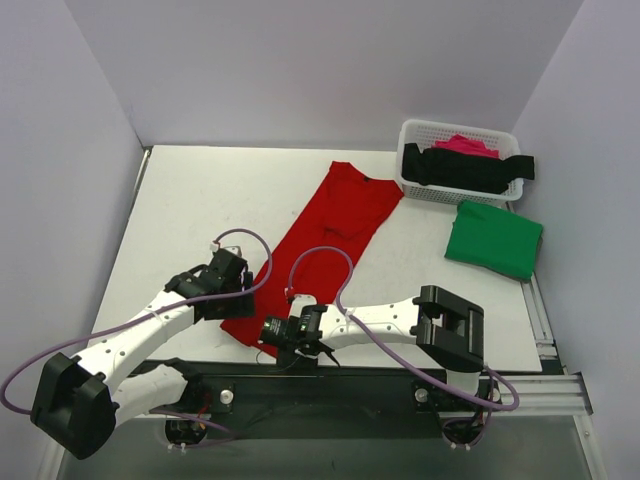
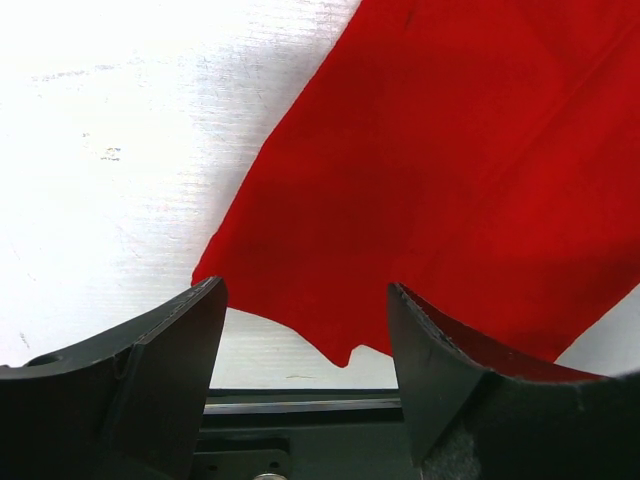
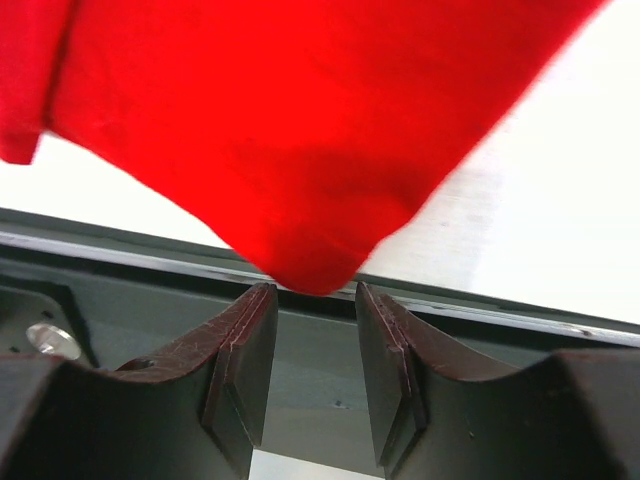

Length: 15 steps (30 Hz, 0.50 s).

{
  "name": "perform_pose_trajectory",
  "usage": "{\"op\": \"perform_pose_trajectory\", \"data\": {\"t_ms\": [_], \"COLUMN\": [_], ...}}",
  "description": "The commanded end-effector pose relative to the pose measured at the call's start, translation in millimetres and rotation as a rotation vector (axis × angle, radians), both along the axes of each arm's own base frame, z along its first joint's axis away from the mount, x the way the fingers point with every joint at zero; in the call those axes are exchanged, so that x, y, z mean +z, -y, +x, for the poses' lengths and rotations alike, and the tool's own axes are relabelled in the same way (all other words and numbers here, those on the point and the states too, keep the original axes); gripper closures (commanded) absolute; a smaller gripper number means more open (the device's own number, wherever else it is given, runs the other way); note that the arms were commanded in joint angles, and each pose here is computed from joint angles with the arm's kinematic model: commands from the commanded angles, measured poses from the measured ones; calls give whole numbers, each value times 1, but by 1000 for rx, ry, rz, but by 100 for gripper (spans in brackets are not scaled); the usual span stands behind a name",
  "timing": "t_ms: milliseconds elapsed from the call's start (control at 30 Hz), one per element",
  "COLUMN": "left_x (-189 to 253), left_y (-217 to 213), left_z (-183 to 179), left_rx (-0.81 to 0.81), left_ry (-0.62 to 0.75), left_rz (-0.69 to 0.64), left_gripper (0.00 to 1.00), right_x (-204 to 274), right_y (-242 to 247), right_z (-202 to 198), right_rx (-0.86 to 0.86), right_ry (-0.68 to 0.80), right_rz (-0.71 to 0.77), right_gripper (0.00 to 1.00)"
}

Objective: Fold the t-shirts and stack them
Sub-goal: Rotate the tshirt 80 degrees

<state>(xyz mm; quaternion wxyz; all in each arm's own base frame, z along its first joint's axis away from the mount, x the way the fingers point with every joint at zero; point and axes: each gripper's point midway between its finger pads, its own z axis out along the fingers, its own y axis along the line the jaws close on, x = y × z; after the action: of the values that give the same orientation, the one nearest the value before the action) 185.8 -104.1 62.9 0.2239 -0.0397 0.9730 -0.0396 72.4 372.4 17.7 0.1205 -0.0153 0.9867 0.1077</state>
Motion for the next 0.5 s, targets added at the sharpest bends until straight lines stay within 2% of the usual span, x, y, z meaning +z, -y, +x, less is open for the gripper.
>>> {"op": "perform_pose_trajectory", "data": {"t_ms": [0, 233, 467], "left_x": [15, 13, 11], "left_y": [4, 5, 6], "left_z": [10, 11, 10], "left_rx": [-5, -16, -24], "left_ry": [49, 41, 31], "left_rz": [-8, -2, 1], "left_gripper": [24, 24, 23], "right_x": [11, 3, -3], "right_y": [13, 16, 19], "right_z": [6, 7, 7], "right_rx": [-43, -48, -39], "right_ry": [55, 56, 54], "right_rz": [-57, -84, -102], "right_gripper": [62, 64, 74]}}
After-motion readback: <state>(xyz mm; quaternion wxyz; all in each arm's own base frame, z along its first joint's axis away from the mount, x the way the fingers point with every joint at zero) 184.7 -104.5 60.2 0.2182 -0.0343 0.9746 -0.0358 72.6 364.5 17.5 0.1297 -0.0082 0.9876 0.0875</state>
